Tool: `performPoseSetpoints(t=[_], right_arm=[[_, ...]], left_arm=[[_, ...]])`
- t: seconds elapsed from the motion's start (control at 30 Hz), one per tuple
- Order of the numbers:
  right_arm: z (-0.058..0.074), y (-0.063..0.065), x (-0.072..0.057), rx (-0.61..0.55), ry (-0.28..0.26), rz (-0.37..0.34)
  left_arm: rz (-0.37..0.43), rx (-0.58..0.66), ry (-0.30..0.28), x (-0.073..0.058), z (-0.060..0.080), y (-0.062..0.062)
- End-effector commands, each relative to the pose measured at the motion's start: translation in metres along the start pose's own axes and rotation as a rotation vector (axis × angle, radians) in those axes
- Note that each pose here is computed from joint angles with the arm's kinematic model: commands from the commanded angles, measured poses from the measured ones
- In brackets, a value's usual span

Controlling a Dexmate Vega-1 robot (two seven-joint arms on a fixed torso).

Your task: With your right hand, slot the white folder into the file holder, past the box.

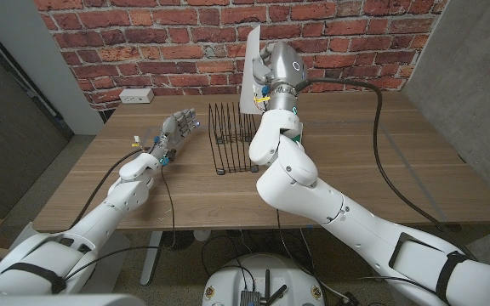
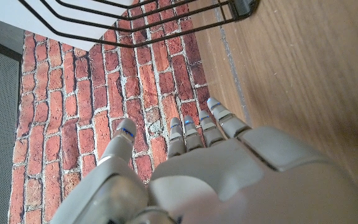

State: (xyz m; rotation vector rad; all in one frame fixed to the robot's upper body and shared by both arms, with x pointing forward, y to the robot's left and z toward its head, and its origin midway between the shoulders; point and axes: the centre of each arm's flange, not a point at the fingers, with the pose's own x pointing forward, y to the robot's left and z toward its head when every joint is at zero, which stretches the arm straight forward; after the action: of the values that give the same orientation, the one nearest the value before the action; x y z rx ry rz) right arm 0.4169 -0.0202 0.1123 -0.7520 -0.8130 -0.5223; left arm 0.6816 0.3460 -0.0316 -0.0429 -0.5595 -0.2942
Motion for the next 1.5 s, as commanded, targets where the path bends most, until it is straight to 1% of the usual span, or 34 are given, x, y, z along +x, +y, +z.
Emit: performPoseSetpoints(t=[0.03,0.3,0.53,0.7,1.0,1.2,1.33,1.43,1.5], right_arm=[[0.000,0.007,-0.008,-0.009,0.018,-0.042],[0.001,0.020,-0.017,-0.014,0.023,-0.085],[0.001,0.026,-0.021,-0.018,0.023,-0.117],[0.001,0.030,-0.026,-0.015,0.028,-0.128],[0.002,0.034,-0.039,-0.017,0.029,-0.156],[0.001,0.040,-0.047,-0.014,0.026,-0.163],[-0.001,0.043,-0.052,-0.017,0.019,-0.176],[-0.003,0.045,-0.055,-0.013,0.027,-0.197],[-0.005,0.046,-0.056,-0.016,0.017,-0.197]], left_arm=[[-0.014,0.003,0.002,0.010,0.001,0.000],[-0.027,0.009,-0.006,0.017,0.005,0.001],[-0.024,0.006,-0.021,0.019,0.008,0.003],[-0.028,0.011,-0.023,0.021,0.009,0.003],[-0.040,0.014,-0.029,0.024,0.011,0.003],[-0.045,0.013,-0.036,0.023,0.012,0.003],[-0.048,0.010,-0.041,0.023,0.011,0.003],[-0.049,0.009,-0.041,0.023,0.010,0.001],[-0.051,0.009,-0.042,0.023,0.010,0.001]])
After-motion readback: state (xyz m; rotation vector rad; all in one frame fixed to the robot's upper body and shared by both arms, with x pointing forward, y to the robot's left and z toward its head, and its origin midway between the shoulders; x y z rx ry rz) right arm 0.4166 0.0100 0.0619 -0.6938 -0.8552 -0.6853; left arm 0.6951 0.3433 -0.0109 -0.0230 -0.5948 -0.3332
